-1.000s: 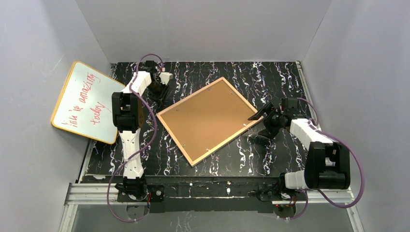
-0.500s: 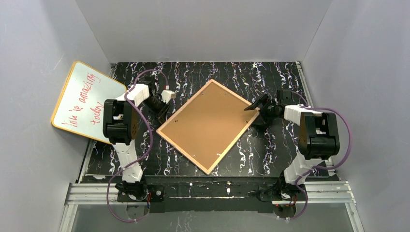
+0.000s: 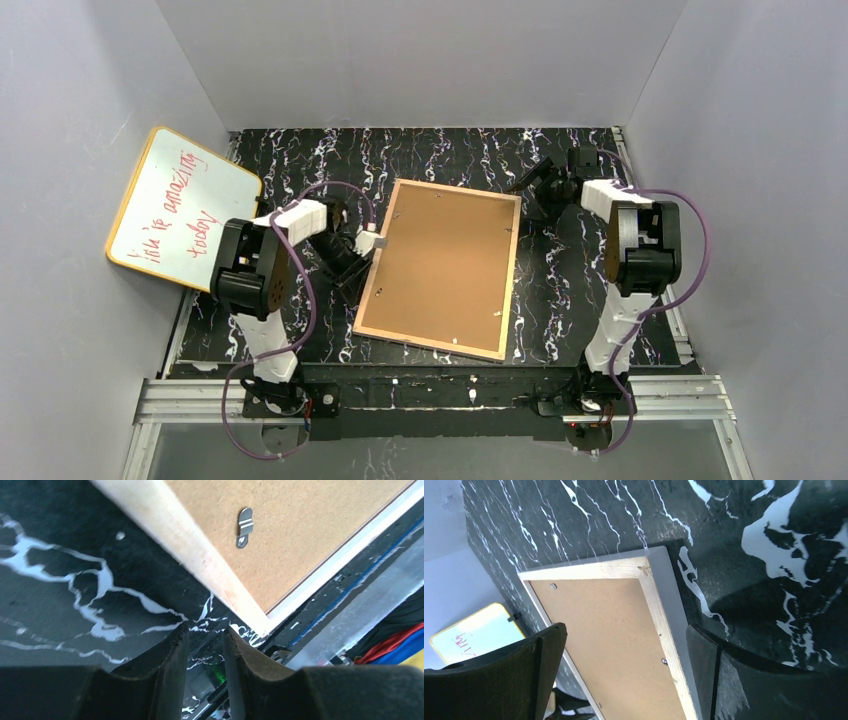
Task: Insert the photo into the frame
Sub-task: Adjust the photo frame at the center of the board.
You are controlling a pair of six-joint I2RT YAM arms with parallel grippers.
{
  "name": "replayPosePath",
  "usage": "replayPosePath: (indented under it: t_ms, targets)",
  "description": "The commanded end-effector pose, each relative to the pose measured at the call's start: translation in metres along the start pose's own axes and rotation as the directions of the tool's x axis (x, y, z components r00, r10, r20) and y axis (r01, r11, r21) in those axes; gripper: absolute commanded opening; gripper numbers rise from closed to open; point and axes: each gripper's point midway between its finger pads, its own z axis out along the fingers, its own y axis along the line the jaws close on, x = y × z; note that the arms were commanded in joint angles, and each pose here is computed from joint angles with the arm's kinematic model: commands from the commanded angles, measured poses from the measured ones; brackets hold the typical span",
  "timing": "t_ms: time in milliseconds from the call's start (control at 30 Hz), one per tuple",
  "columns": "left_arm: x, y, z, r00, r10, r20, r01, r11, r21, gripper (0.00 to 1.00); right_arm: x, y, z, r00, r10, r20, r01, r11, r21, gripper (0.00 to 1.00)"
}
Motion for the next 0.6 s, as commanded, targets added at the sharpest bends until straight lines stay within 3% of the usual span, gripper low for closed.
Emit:
replayPosePath:
  t_ms: [0, 167, 400, 567]
  targets:
    - [-0.016, -0.004, -0.037, 0.99, -0.056, 0.133, 0.048, 0.997, 0.057, 0.3, -0.021, 0.035, -0.048, 0.985, -0.09, 0.146, 0.091, 0.996, 0.002, 0.95]
    - [-0.038, -0.019, -0.039, 0.967, -0.158, 0.199, 0.114, 0.97, 0.214, 0.33, 0.035, 0.068, -0.073, 0.976, -0.163, 0.143, 0.177, 0.98, -0.088, 0.87]
    - [-0.038, -0.013, -0.01, 0.957, -0.252, 0.145, 0.204, 0.938, 0.282, 0.34, 0.2, 0.107, -0.057, 0.94, -0.332, -0.084, 0.304, 0.921, -0.242, 0.84]
    - [-0.035, -0.007, -0.004, 0.954, -0.267, 0.134, 0.227, 0.939, 0.26, 0.24, 0.284, 0.116, -0.041, 0.888, -0.403, -0.224, 0.32, 0.888, -0.329, 0.76]
